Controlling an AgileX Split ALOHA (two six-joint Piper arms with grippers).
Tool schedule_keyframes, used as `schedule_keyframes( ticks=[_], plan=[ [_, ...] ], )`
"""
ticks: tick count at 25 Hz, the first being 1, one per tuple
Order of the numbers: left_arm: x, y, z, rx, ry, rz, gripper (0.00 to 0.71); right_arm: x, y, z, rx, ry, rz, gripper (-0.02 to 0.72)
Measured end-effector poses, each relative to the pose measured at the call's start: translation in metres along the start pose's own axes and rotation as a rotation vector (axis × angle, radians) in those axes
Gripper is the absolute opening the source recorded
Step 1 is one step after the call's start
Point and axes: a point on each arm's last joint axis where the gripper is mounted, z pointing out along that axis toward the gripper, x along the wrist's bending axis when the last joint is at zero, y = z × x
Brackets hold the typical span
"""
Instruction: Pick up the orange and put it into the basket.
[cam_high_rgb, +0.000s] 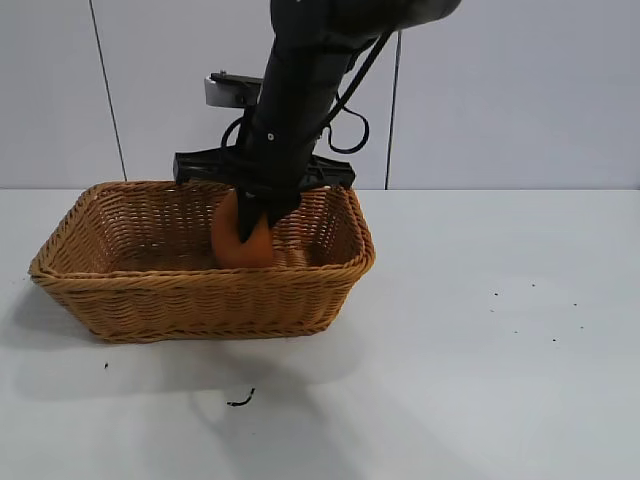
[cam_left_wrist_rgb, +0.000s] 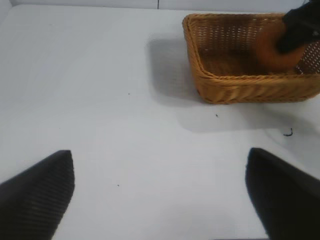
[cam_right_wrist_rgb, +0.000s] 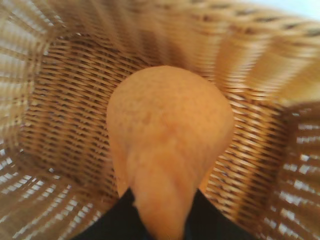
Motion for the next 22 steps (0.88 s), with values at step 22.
schedule_keyframes(
  ticks=[22],
  plan=[
    [0.000, 0.000, 0.000, 0.001, 0.000, 0.000, 0.666, -0.164, 0.045, -0.123, -0.127, -0.333, 0.236, 0.673]
  ],
)
